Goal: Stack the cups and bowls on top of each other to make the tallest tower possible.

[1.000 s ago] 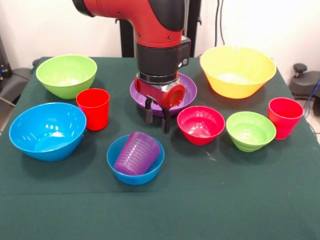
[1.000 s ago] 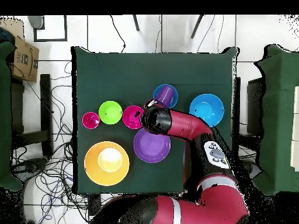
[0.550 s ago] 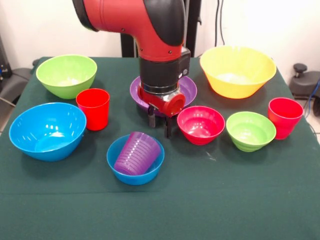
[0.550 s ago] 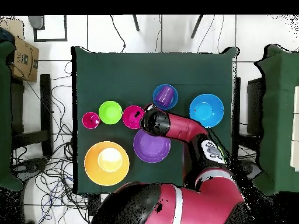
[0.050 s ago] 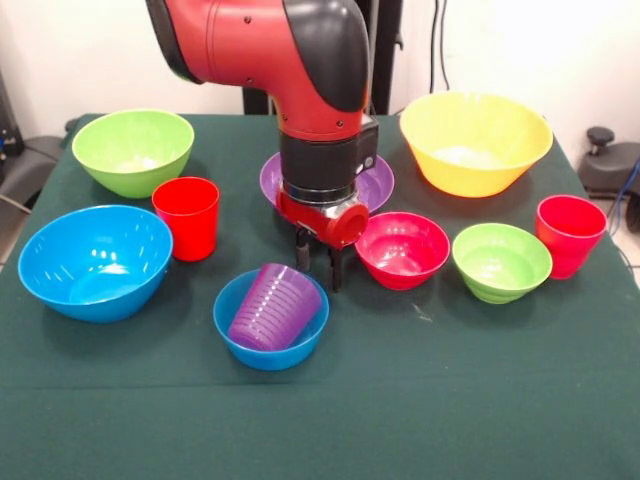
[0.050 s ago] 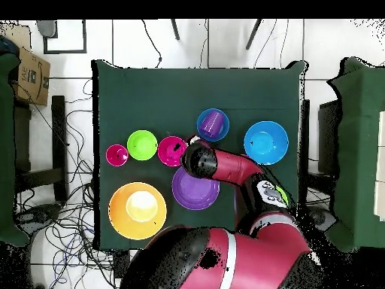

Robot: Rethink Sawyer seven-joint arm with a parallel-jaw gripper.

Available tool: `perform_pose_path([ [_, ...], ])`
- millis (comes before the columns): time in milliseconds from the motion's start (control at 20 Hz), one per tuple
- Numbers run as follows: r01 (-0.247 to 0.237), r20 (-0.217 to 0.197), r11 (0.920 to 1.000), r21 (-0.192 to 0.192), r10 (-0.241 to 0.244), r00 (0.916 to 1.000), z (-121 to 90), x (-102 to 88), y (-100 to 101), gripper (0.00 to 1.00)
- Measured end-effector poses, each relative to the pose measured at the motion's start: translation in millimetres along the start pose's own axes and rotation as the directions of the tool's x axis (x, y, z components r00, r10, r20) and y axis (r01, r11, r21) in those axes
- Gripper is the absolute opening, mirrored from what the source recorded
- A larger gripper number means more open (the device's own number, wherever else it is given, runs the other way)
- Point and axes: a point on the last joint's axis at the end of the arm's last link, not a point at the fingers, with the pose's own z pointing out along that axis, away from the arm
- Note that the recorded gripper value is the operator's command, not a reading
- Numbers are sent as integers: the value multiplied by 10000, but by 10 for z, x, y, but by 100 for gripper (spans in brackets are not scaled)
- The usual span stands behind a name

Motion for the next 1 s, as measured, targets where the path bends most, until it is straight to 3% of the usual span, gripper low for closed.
perform_pose_path([
  [200, -89, 277, 9996, -276, 96, 9996, -64, -100, 42, 100],
  [650, -494, 781, 9935, -1030, 576, 9953, -590, -522, 204, 100],
  [1000, -782, 940, 9881, -1327, 911, 9914, -881, -709, 323, 100],
])
